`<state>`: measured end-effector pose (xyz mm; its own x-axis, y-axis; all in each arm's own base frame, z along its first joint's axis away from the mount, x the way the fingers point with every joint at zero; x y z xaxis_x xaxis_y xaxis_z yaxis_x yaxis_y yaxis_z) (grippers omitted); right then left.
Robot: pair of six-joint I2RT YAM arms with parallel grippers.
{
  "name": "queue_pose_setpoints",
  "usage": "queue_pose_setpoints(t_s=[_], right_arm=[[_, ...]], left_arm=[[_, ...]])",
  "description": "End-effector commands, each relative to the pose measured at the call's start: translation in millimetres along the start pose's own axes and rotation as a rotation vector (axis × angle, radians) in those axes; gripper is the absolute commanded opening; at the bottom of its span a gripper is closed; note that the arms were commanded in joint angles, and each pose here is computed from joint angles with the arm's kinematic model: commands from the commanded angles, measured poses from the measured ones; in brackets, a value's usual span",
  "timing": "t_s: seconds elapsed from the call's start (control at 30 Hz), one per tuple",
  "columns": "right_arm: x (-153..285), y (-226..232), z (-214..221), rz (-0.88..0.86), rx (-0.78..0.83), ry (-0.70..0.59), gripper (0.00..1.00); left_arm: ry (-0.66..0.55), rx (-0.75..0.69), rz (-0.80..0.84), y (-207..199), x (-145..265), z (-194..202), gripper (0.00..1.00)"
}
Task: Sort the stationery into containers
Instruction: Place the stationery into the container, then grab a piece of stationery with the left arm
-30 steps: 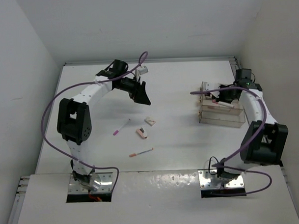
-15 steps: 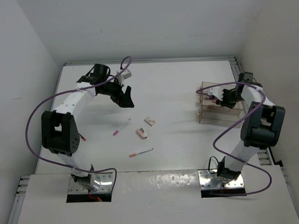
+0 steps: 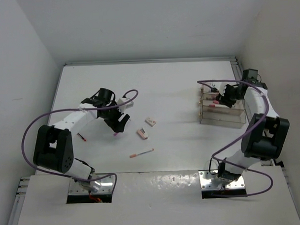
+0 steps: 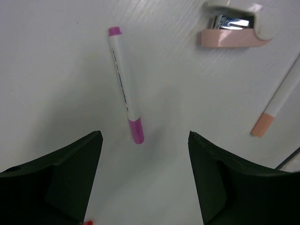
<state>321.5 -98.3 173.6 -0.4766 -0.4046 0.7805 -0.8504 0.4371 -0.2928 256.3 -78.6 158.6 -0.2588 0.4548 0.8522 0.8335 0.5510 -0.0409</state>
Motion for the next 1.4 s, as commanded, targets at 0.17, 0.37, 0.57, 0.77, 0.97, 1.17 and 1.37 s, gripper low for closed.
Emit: queue_pose_setpoints(t_s=[0.17,0.37,0.57,0.77,0.97,1.17,1.37], right_arm=[[39,50,-72,-0.002,-0.119,-0.271,0.48],[49,68,-91,-0.023,-0.118,-0.330,0.49],[53,68,-104,-0.037,-0.097,-0.340,0.49],[54,68,-114,-0.044,-0.085,-0.357,0.49],[53,84,-128,-0.096,-0.041,-0.390,0.49],[43,119,-157,-0.126,0.229,-0.491,0.56],[11,155,-195,-0.136,0.574,-0.539,0.64]], left_arm=[[0.078,0.044,-0.131,12,-25,10,0.65],[0.126,0.090,-0.089,11,-46,22,0.54],[0.162,0.105,-0.067,11,-60,28,0.46],[0.222,0.117,-0.079,12,-71,31,0.16],[0.125,0.121,0.047,11,-64,9,0.00],[-0.224,0.092,0.442,2,-16,-74,0.00],[-0.315,0.128,0.732,-30,-16,-87,0.00]])
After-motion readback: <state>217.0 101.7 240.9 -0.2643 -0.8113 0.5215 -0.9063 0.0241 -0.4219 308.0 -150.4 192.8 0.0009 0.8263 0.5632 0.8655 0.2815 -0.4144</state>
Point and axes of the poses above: each gripper's point midway between its finger pads, its own x axis back along the fingers, its own y axis along the line the jaws close on, z = x × y, the point moved 10 cm from there along x, back along the fingers, and after that the axes turned 6 degrees about -x, right-handed, at the moved point
